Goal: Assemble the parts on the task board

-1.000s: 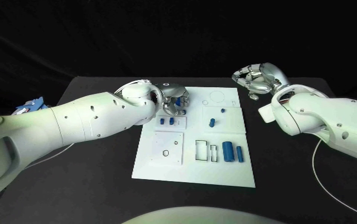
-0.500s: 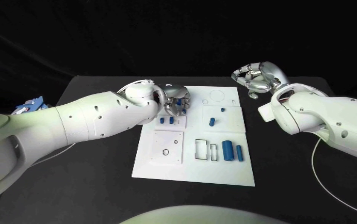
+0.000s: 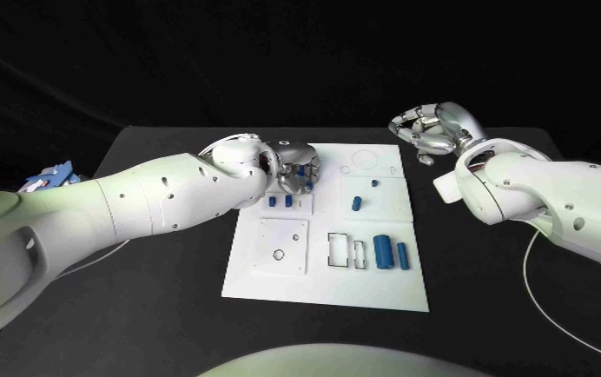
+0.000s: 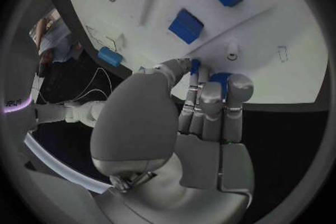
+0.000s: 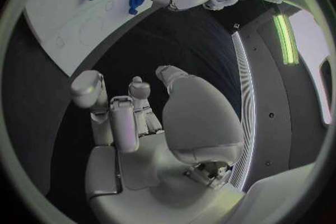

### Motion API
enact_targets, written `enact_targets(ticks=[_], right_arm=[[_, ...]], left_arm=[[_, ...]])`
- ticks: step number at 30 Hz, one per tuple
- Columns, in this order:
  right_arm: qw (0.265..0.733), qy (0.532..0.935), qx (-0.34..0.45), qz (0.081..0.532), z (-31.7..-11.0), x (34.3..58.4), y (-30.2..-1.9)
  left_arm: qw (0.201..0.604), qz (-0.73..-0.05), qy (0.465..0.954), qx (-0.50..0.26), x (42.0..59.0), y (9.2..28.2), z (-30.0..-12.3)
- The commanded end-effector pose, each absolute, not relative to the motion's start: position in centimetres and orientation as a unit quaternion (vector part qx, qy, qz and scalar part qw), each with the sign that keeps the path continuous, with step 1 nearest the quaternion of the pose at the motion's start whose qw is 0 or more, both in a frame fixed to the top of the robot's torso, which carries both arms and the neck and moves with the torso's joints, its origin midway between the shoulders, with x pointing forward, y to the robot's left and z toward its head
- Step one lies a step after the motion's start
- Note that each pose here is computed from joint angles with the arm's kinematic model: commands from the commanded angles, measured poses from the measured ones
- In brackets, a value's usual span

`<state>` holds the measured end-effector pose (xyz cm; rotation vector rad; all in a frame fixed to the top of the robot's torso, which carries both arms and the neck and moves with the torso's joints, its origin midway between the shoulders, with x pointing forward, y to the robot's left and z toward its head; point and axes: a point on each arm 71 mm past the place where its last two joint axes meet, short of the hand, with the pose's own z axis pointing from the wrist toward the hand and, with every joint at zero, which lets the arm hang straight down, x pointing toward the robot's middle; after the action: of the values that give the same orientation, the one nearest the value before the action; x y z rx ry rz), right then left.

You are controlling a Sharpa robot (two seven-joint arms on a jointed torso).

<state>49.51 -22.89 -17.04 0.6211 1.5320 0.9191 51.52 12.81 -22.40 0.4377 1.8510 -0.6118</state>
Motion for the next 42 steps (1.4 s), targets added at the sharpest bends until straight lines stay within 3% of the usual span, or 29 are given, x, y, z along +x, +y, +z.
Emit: enact_targets(ticks=[1, 28, 42], right_arm=[[0.587, 0.657, 0.258, 0.398, -17.0, 49.5, -22.7], [0.587, 0.656, 0.258, 0.398, -17.2, 49.4, -22.7], [0.589, 0.658, 0.263, 0.389, -17.8, 49.6, -23.3]], left_arm=[[0.529, -0.252, 0.788, 0.191, 51.4, 12.7, -22.9], [0.562, -0.275, 0.762, 0.166, 50.9, 13.3, -22.1], [0.575, -0.294, 0.750, 0.143, 49.8, 14.6, -19.3]])
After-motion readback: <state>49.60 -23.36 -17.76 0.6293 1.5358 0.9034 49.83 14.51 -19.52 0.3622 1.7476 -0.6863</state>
